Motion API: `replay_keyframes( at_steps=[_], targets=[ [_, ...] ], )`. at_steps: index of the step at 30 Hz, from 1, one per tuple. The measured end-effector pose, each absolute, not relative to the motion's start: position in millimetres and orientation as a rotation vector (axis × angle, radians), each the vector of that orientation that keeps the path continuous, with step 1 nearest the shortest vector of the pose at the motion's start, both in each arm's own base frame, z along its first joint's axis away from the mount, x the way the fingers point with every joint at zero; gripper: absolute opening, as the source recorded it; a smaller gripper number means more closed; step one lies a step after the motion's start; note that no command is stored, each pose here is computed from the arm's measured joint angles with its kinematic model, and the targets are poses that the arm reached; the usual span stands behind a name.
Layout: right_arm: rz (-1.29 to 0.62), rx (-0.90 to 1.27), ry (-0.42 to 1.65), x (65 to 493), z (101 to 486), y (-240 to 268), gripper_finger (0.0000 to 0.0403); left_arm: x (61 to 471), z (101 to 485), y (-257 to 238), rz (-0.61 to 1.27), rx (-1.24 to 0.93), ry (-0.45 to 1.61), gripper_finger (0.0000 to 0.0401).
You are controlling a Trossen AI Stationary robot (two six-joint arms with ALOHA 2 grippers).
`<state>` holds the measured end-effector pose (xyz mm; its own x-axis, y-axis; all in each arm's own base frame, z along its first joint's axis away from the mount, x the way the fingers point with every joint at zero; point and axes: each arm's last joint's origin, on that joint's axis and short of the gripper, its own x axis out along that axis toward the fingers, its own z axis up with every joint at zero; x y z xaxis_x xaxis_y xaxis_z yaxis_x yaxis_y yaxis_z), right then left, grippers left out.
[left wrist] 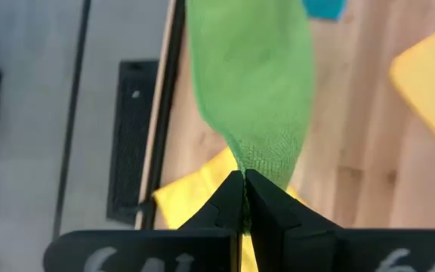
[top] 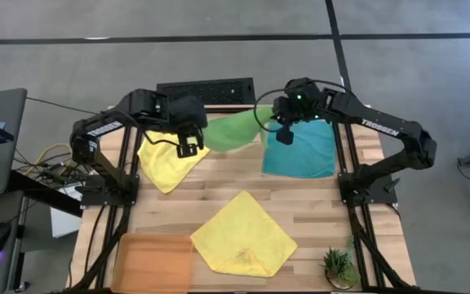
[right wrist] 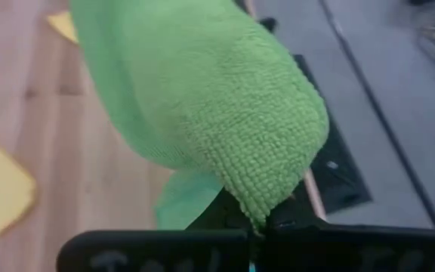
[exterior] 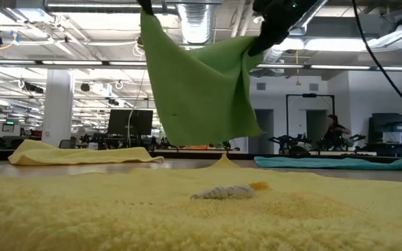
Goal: Fold microfiber towels
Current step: Fold the green microfiber towel
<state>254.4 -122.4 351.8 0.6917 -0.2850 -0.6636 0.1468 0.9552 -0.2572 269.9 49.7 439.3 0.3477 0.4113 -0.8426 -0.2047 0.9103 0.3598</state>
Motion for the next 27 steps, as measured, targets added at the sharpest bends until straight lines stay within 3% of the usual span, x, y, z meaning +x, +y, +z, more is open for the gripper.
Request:
replay_keyframes(
  at_steps=[8, 15, 22, 27],
  targets=[
    [-0.37, -0.177, 0.806, 244, 350, -144, 0.0008, 276, 409, 77, 0.63, 0.148, 1.224, 0.0],
    [-0.425, -0.167, 0.816, 238, 350, -155, 0.0007, 285, 398, 96, 0.729, 0.15, 1.162, 0.0],
    [-0.401, -0.145, 0.879, 243, 339, -156, 0.0008, 293, 390, 103, 0.682, 0.136, 1.12, 0.0],
    [-0.336, -0.126, 0.958, 245, 333, -140, 0.0008, 294, 371, 91, 0.61, 0.089, 1.203, 0.0]
  ],
)
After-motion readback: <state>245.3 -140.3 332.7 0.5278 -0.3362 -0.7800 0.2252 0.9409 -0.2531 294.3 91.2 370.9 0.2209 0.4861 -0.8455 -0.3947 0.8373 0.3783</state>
